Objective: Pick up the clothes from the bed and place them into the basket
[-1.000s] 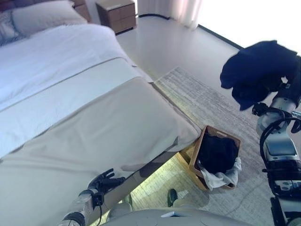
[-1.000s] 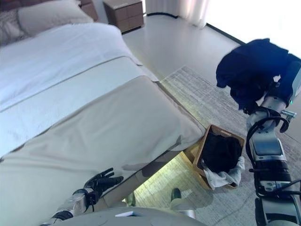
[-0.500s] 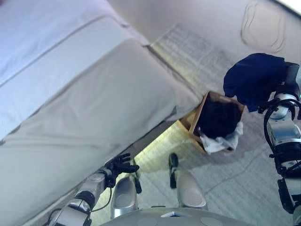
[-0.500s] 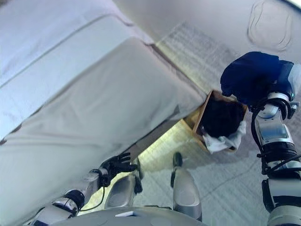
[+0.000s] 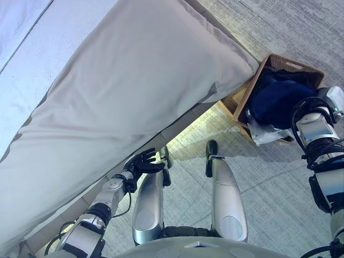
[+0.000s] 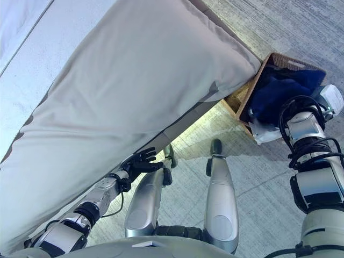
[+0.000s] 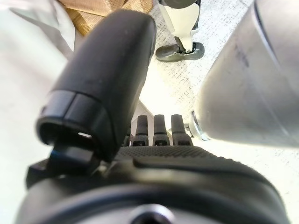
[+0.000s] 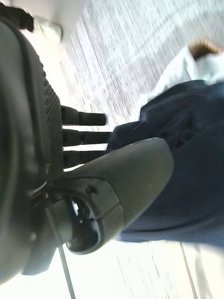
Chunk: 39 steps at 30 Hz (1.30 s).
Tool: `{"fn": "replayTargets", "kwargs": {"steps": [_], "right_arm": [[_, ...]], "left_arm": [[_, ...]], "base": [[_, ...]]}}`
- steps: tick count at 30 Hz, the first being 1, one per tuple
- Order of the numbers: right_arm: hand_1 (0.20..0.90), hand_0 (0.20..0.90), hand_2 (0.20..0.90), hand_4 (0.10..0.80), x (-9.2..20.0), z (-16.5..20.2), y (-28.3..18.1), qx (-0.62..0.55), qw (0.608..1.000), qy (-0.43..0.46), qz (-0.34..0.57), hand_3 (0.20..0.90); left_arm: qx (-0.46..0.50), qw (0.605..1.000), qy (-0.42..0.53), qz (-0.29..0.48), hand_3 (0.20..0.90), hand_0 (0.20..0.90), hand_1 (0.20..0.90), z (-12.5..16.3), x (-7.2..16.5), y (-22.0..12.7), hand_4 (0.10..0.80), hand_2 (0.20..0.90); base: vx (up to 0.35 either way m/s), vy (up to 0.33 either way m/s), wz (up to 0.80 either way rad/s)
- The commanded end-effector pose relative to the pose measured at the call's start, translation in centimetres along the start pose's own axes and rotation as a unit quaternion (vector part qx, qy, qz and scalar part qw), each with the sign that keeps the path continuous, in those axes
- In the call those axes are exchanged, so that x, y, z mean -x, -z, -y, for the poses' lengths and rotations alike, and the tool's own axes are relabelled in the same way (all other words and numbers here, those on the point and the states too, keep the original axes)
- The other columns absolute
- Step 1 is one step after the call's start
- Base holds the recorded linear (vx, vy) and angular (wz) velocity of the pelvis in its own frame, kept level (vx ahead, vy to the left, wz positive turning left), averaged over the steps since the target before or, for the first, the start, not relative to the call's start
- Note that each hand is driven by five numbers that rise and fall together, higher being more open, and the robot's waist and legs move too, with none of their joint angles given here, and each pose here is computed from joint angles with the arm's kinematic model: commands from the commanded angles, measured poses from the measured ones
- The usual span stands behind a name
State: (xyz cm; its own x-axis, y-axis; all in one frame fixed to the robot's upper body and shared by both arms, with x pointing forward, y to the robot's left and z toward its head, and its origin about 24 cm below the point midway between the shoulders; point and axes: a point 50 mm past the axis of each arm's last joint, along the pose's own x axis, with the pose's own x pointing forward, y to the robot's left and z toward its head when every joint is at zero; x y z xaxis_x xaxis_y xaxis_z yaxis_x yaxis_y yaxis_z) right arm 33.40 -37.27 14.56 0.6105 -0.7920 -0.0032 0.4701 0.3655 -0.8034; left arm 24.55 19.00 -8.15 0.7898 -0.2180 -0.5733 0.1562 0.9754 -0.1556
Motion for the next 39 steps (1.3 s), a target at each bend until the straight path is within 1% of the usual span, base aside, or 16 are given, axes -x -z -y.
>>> {"fn": "replayTargets", "kwargs": {"steps": [1, 4, 8, 13, 16, 17, 18, 19, 21, 22, 26, 28, 31, 34, 37, 39], "right_arm": [[0.900, 0.900, 0.900, 0.800, -1.6, 8.0, -2.7, 0.002, 0.991, 0.129, 0.046, 0.900], [0.900, 0.900, 0.900, 0.800, -1.5, 8.6, -2.6, 0.008, 0.989, 0.135, 0.055, 0.900], [0.900, 0.900, 0.900, 0.800, -0.9, 9.6, -3.1, -0.005, 0.980, 0.171, 0.104, 0.900], [0.900, 0.900, 0.900, 0.800, 2.6, 9.6, -3.7, -0.103, 0.948, 0.212, 0.216, 0.900], [0.900, 0.900, 0.900, 0.800, 5.8, 6.3, -2.9, -0.227, 0.923, 0.112, 0.288, 0.900], [0.900, 0.900, 0.900, 0.800, 6.4, 5.3, -2.6, -0.252, 0.920, 0.080, 0.289, 0.900], [0.900, 0.900, 0.900, 0.800, 7.3, 3.3, -1.7, -0.291, 0.914, 0.012, 0.283, 0.900], [0.900, 0.900, 0.900, 0.800, 7.4, 2.8, -1.4, -0.316, 0.909, -0.016, 0.273, 0.900], [0.900, 0.900, 0.900, 0.800, 8.5, -1.5, 2.2, -0.359, 0.897, -0.132, 0.221, 0.900], [0.900, 0.900, 0.900, 0.800, 8.8, -2.4, 2.9, -0.361, 0.896, -0.158, 0.206, 0.900], [0.900, 0.900, 0.900, 0.800, 11.4, -8.7, 8.4, -0.310, 0.897, -0.298, 0.104, 0.900], [0.900, 0.900, 0.900, 0.800, 13.8, -12.0, 12.0, -0.273, 0.882, -0.382, 0.028, 0.900], [0.900, 0.900, 0.900, 0.800, 16.4, -14.8, 15.6, -0.241, 0.863, -0.441, -0.043, 0.900], [0.900, 0.900, 0.900, 0.800, 19.1, -16.9, 18.9, -0.277, 0.830, -0.459, -0.155, 0.900], [0.900, 0.900, 0.900, 0.800, 20.5, -17.7, 20.8, -0.267, 0.823, -0.464, -0.190, 0.900], [0.900, 0.900, 0.900, 0.800, 21.1, -18.0, 21.5, -0.231, 0.826, -0.479, -0.186, 0.900]], "left_arm": [[0.001, 1.000, -0.004, -0.015, 0.900, 0.900, 0.900, -1.2, 1.3, 1.5, 0.800, 0.900], [0.004, 1.000, -0.003, -0.019, 0.900, 0.900, 0.900, -1.4, 1.6, 1.8, 0.800, 0.900], [0.007, 1.000, -0.006, -0.022, 0.900, 0.900, 0.900, -1.7, 1.9, 2.2, 0.800, 0.900], [0.019, 0.999, -0.021, -0.032, 0.900, 0.900, 0.900, -1.9, 2.4, 3.5, 0.800, 0.900], [0.020, 0.998, -0.034, -0.057, 0.900, 0.900, 0.900, -2.0, 2.9, 4.8, 0.800, 0.900], [0.022, 0.997, -0.038, -0.065, 0.900, 0.900, 0.900, -2.0, 3.0, 5.2, 0.800, 0.900], [0.023, 0.995, -0.045, -0.081, 0.900, 0.900, 0.900, -2.1, 3.3, 6.0, 0.800, 0.900], [0.022, 0.995, -0.047, -0.086, 0.900, 0.900, 0.900, -2.1, 3.4, 6.2, 0.800, 0.900], [0.020, 0.989, -0.059, -0.134, 0.900, 0.900, 0.900, -2.1, 4.3, 8.6, 0.800, 0.900], [0.019, 0.987, -0.063, -0.145, 0.900, 0.900, 0.900, -2.1, 4.6, 9.2, 0.800, 0.900], [0.011, 0.976, -0.080, -0.204, 0.900, 0.900, 0.900, -2.6, 6.3, 12.1, 0.800, 0.900], [0.013, 0.971, -0.089, -0.220, 0.900, 0.900, 0.900, -3.1, 7.2, 12.9, 0.800, 0.900], [0.011, 0.968, -0.090, -0.235, 0.900, 0.900, 0.900, -3.6, 7.8, 13.4, 0.800, 0.900], [0.017, 0.964, -0.088, -0.249, 0.900, 0.900, 0.900, -3.9, 8.2, 13.9, 0.800, 0.900], [0.017, 0.962, -0.088, -0.257, 0.900, 0.900, 0.900, -3.8, 8.3, 14.2, 0.800, 0.900], [0.019, 0.962, -0.090, -0.258, 0.900, 0.900, 0.900, -3.7, 8.3, 14.2, 0.800, 0.900]], "base": [[-0.032, 0.062, 0.01], [-0.034, 0.075, 0.04], [-0.002, 0.074, 0.00], [0.010, 0.116, -0.04], [0.095, 0.134, 0.03], [0.117, 0.116, 0.04], [0.091, 0.098, 0.00], [0.143, 0.137, -0.10], [0.184, 0.142, -0.10], [0.188, 0.129, 0.00], [0.115, 0.125, -0.01], [0.063, 0.115, 0.00], [0.045, 0.050, 0.07], [0.081, 0.030, 0.07], [0.037, 0.020, 0.09], [-0.003, 0.031, 0.11]]}}
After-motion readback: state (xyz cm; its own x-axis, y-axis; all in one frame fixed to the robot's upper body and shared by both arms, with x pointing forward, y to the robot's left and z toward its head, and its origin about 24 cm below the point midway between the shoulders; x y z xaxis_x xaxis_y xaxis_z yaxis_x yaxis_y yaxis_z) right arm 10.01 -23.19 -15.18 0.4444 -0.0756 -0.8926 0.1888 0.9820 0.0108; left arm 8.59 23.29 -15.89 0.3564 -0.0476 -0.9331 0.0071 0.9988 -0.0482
